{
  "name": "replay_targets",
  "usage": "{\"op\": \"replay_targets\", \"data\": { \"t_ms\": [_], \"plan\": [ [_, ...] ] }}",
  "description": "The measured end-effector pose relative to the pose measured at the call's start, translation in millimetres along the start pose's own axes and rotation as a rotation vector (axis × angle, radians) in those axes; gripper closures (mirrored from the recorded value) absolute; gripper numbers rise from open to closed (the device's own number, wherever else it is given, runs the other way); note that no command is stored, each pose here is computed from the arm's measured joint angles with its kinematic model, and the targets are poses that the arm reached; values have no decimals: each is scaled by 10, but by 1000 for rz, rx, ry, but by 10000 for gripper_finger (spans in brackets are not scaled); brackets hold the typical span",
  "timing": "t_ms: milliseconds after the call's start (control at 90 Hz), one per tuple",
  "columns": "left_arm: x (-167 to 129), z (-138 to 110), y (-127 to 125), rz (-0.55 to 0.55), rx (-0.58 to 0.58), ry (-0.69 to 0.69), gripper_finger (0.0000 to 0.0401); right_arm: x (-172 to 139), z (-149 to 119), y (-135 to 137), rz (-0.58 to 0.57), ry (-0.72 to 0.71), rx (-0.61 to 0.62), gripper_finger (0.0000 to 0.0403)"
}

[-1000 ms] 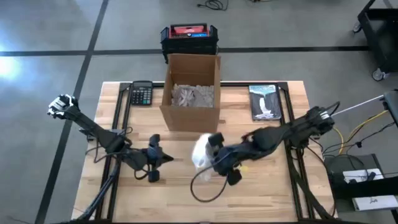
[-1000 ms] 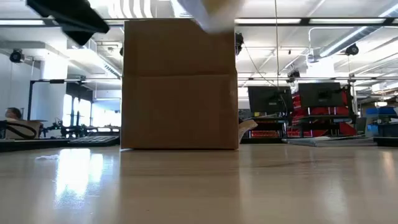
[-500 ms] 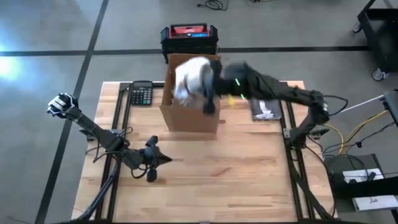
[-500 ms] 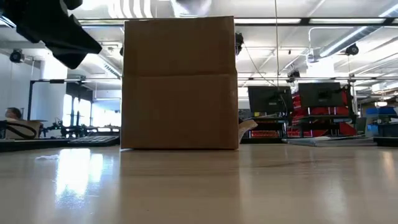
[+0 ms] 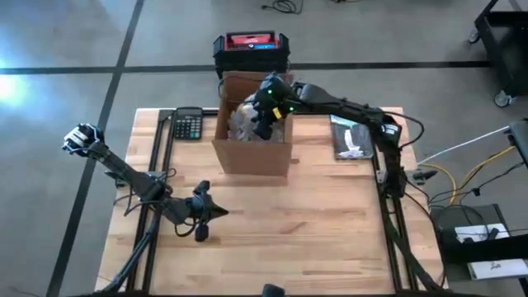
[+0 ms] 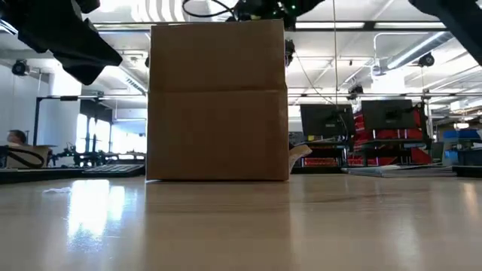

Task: Wrap mug
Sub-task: Put the wrapped yellow mug into the cardboard box

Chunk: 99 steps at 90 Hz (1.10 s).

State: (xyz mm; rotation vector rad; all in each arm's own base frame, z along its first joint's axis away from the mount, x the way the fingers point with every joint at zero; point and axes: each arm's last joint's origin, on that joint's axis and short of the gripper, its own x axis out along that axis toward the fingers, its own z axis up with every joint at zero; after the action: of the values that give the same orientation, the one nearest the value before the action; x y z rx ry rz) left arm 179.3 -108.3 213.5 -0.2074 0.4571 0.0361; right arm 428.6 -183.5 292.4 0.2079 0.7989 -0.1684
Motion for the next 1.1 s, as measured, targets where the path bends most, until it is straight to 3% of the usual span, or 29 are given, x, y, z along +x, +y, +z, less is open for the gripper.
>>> {"op": "replay_targets", "data": {
  "t_ms": [300,589,856,1100],
  "plan": [
    [2,0,-2,0,1,1,401,91,-73,-14,-4,49,44,363],
    [6,7,-8,-4,-6,-6,401,9,-12,0,-2,41,46,239],
    [0,21,-12,-10,-11,-16,401,-847,360,182,-5,-77,-32,162],
    [-3,34,-2,-7,-15,-22,401,-1604,303,474,16,-65,-79,148]
  ]
}}
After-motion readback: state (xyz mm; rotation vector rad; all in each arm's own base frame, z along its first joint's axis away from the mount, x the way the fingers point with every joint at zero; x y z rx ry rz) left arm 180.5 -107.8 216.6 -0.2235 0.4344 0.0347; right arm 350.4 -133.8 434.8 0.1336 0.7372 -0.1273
